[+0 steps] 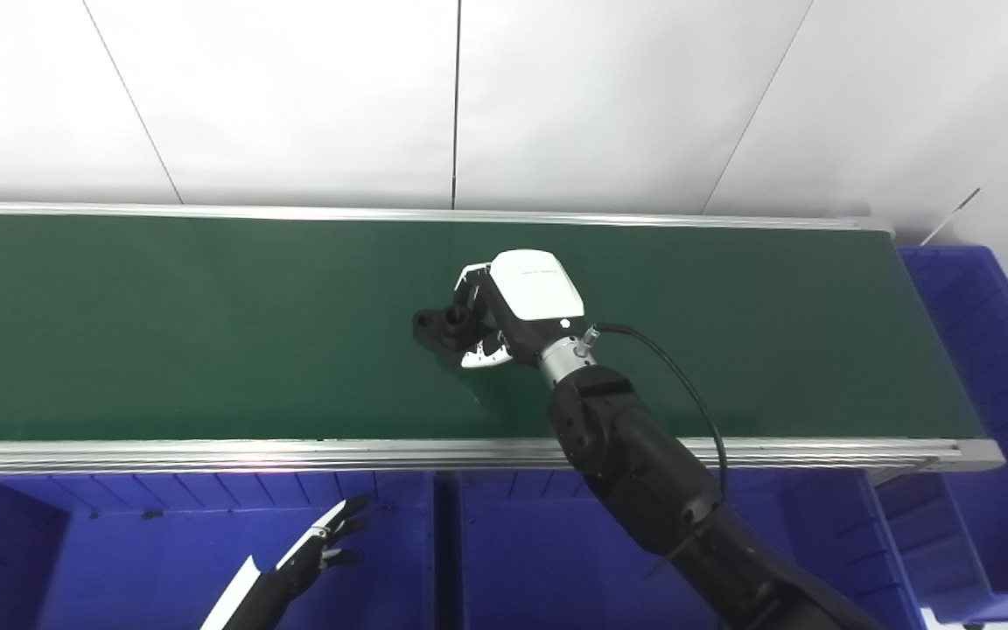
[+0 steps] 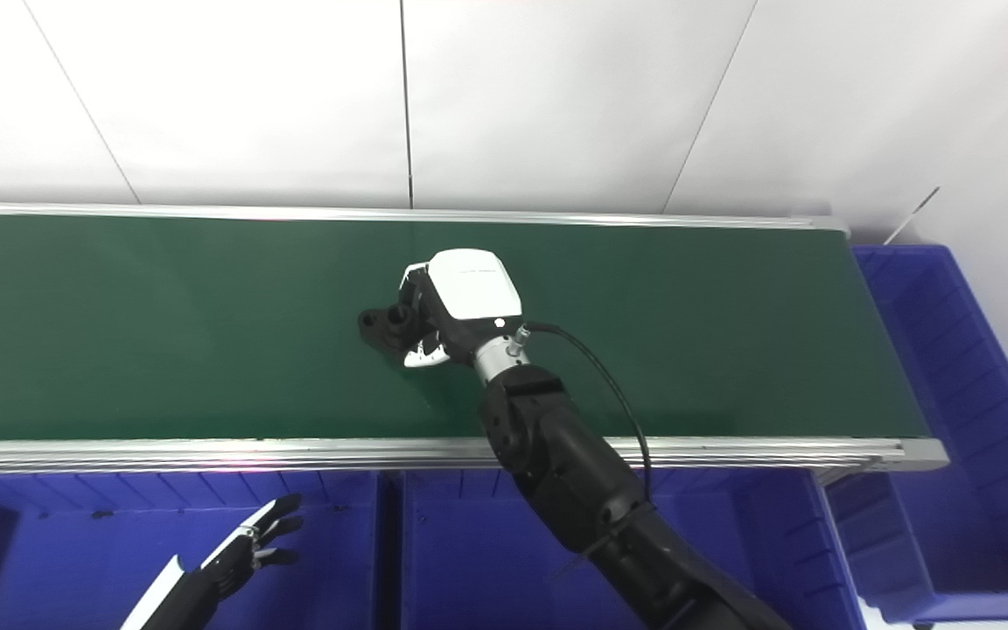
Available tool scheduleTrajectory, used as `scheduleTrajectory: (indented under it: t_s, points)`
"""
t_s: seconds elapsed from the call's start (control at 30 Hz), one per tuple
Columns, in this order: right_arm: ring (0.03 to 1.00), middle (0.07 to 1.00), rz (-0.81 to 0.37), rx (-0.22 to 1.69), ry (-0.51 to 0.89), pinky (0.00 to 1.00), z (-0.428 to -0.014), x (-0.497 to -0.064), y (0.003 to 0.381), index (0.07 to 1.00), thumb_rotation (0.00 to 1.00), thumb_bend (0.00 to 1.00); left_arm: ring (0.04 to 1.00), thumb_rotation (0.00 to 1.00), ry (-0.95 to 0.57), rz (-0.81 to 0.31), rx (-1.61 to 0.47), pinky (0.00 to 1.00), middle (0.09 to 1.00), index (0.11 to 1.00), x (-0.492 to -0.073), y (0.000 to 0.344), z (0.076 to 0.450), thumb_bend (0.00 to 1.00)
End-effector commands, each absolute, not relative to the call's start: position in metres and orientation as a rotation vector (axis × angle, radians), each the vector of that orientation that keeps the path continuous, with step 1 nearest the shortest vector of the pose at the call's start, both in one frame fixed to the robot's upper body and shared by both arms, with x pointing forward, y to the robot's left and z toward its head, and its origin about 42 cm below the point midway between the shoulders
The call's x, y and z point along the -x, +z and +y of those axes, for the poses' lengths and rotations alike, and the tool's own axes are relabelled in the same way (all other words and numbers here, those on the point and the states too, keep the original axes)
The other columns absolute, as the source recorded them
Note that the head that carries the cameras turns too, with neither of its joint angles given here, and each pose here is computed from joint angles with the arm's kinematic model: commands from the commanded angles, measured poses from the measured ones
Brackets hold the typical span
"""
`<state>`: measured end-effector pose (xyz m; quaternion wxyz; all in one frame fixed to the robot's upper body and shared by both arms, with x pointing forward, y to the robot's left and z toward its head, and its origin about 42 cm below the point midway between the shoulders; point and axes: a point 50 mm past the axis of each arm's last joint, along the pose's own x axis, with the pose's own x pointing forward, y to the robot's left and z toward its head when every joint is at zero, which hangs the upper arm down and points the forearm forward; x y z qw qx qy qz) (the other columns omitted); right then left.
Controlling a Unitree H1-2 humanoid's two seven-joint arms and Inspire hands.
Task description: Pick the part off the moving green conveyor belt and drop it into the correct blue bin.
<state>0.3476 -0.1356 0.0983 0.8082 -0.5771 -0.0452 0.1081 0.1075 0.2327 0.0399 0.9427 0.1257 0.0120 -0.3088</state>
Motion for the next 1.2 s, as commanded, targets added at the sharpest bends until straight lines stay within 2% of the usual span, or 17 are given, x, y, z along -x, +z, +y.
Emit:
scheduleTrajectory:
  t_s: [0.0, 0.07, 0.2, 0.4, 0.63, 0.73, 0.9, 1.17]
  points:
    - [0.301, 0.489, -0.08, 1.251, 0.245, 0.2, -0.134, -0.342, 0.09, 0.492, 0.0, 0.52, 0.855, 0.57, -0.62, -0.041, -0.256, 0.81, 0.89, 0.902, -0.109, 0.051, 0.232, 0.93]
    - [0.248, 0.476, -0.102, 1.237, 0.224, 0.17, -0.135, -0.339, 0.09, 0.488, 0.0, 0.53, 0.854, 0.58, -0.619, -0.042, -0.257, 0.81, 0.891, 0.902, -0.11, 0.051, 0.232, 0.93]
    - [0.215, 0.471, -0.157, 1.177, 0.154, 0.15, -0.139, -0.326, 0.1, 0.487, 0.0, 0.53, 0.855, 0.57, -0.624, -0.039, -0.24, 0.81, 0.894, 0.904, -0.109, 0.051, 0.232, 0.93]
    - [0.256, 0.473, -0.238, 1.069, 0.021, 0.18, -0.145, -0.297, 0.129, 0.487, 0.0, 0.53, 0.852, 0.58, -0.626, -0.043, -0.245, 0.8, 0.896, 0.908, -0.109, 0.053, 0.233, 0.93]
    - [0.212, 0.47, -0.279, 0.966, -0.105, 0.16, -0.156, -0.253, 0.171, 0.486, 0.0, 0.53, 0.848, 0.59, -0.615, -0.046, -0.223, 0.78, 0.895, 0.906, -0.109, 0.056, 0.236, 0.93]
    - [0.203, 0.47, -0.307, 0.973, -0.135, 0.14, -0.162, -0.231, 0.177, 0.485, 0.0, 0.53, 0.847, 0.56, -0.605, -0.048, -0.191, 0.77, 0.901, 0.907, -0.111, 0.057, 0.237, 0.9]
    - [0.217, 0.47, -0.28, 0.921, -0.137, 0.15, -0.169, -0.191, 0.177, 0.484, 0.0, 0.53, 0.858, 0.59, -0.602, -0.061, -0.187, 0.78, 0.911, 0.921, -0.117, 0.058, 0.237, 0.88]
    - [0.253, 0.472, -0.121, 0.866, -0.047, 0.18, -0.18, -0.114, 0.152, 0.485, 0.0, 0.53, 0.876, 0.62, -0.602, -0.095, -0.155, 0.83, 0.911, 0.925, -0.136, 0.06, 0.237, 0.88]
